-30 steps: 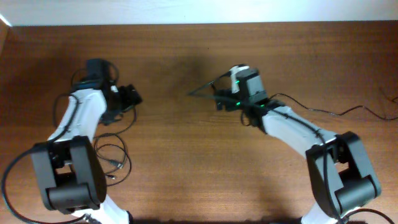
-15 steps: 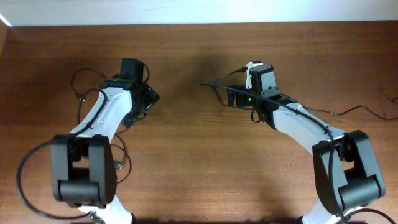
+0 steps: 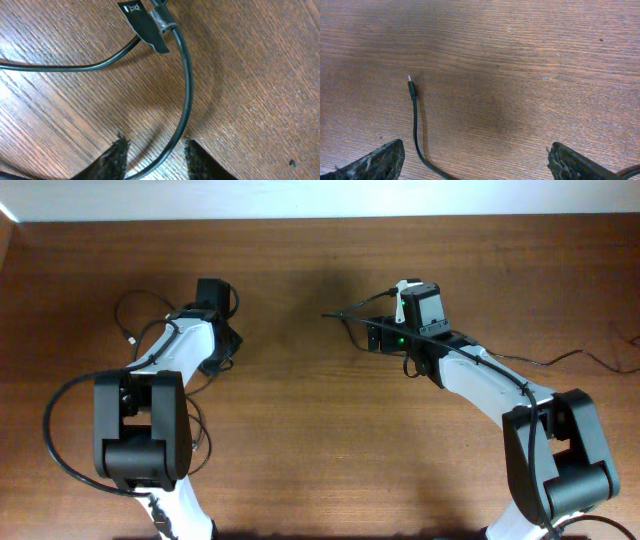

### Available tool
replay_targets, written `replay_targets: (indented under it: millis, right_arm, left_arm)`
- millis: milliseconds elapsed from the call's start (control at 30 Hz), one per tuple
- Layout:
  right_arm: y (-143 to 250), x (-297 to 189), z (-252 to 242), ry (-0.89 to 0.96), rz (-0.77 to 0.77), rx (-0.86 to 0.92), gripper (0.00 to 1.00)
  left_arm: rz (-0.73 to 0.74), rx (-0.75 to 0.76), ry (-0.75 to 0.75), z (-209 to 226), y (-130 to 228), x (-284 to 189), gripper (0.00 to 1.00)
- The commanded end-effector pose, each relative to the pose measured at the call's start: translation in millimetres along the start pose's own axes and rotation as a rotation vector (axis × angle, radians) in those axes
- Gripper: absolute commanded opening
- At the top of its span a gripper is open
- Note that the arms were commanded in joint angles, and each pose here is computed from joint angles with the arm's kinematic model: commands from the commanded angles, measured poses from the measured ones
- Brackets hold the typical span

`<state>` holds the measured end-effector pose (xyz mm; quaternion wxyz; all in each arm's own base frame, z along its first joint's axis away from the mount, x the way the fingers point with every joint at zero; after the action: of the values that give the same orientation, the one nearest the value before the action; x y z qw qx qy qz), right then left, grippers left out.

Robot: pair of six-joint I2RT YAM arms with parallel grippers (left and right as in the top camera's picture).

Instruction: Untangle cables

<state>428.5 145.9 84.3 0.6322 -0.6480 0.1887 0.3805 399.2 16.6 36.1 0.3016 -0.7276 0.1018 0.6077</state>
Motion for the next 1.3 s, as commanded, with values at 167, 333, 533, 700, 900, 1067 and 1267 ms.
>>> replay_targets:
  millis: [167,333,533,700,900,1067,1267]
  right_arm:
    - [2,3,-3,0.012,0.008,0.0,0.84]
    - [5,2,-16,0.04,0.023,0.073,0.81]
    - [19,-1,-52,0.089,0.088,0.21,0.8]
    - [19,-1,-52,0.089,0.088,0.21,0.8]
    - [19,0,-39,0.001,0.098,0.213,0.9]
    - [18,-1,-22,-0.116,0.104,0.217,0.99]
    - [16,-3,-10,-0.205,0.109,0.227,0.99]
  left_arm:
    - [0.107,0.247,0.111,-24,36,2,0.0]
    - [0.122,0.761,0.227,-61,105,-18,0.0]
    - [0.093,1.234,0.318,-82,184,-43,0.0]
    - [0.068,1.442,0.363,-87,224,-56,0.0]
    - [0.053,1.41,0.372,-91,218,-60,0.0]
    - [-0.035,1.353,0.446,-104,190,-99,0.59]
    - [-0.116,1.304,0.522,-104,167,-146,0.99]
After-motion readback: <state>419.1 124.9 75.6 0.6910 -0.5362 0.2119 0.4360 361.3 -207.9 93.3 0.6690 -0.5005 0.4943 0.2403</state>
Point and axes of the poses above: each gripper's point midway between its finger pads, its own x axis out along the fingers, its own z axis along the line the jaws close on, y = z × x, the point moved 3 cm from there along -x, back along the fingers, and after that the axes turned 7 degrees about -x, right-handed, at the moved point
